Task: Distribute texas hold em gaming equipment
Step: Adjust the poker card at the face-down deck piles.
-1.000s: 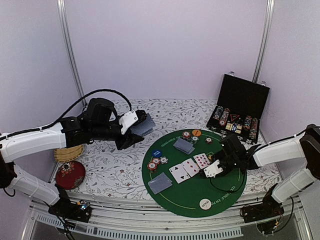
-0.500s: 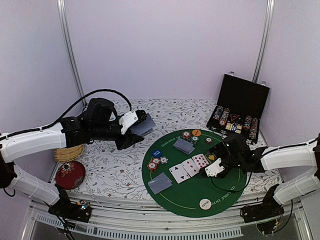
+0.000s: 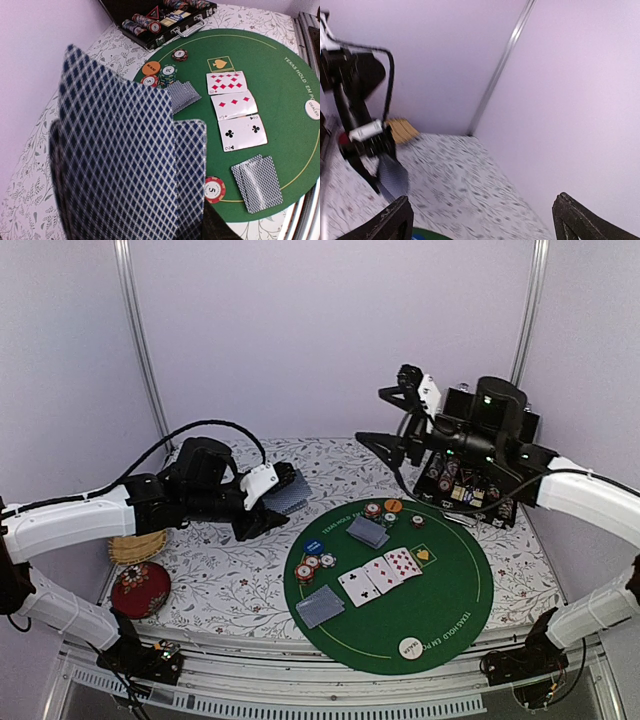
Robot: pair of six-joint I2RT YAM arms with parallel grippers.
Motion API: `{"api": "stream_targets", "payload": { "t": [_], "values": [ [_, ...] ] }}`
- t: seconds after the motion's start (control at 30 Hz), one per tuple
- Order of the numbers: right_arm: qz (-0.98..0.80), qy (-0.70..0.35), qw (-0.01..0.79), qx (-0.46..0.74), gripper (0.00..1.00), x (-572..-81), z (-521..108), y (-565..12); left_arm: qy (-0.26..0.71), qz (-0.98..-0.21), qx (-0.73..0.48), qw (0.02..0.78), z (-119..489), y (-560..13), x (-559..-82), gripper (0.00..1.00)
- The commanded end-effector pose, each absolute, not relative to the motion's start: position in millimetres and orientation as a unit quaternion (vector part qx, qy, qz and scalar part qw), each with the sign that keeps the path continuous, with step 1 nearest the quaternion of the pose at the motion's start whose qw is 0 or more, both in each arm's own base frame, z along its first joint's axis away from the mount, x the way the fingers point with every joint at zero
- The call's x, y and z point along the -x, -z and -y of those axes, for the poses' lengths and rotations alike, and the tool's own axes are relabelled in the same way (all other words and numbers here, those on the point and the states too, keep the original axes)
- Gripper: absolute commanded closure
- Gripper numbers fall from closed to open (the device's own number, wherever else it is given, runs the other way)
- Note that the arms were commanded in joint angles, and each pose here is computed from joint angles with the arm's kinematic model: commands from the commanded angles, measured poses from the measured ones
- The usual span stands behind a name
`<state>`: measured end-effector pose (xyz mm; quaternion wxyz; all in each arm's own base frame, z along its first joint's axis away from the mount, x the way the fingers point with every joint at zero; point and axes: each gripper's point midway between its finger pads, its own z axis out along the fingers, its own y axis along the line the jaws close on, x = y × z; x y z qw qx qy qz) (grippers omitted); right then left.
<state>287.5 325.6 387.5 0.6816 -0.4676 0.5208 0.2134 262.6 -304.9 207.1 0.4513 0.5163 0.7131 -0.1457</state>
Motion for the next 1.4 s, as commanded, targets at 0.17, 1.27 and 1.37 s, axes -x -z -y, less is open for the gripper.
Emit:
{"api": "stream_targets", "payload": {
  "t": [0.17, 1.27, 1.37],
  "values": [
    [-0.629, -0.495, 0.426, 0.422, 0.05, -288, -429, -313, 0.154, -0.704, -0.519, 0.459, 310, -213, -260, 0.54],
    [-0.66, -0.432, 0.446, 0.423, 0.62, -289, -445, -279, 0.152, -0.705, -0.519, 0.459, 310, -212, -260, 0.55],
    [-0.663, -0.432, 0.438, 0.427, 0.67, -285, -443, -279, 0.151, -0.705, -0.519, 0.459, 310, -212, -260, 0.55]
  ]
}}
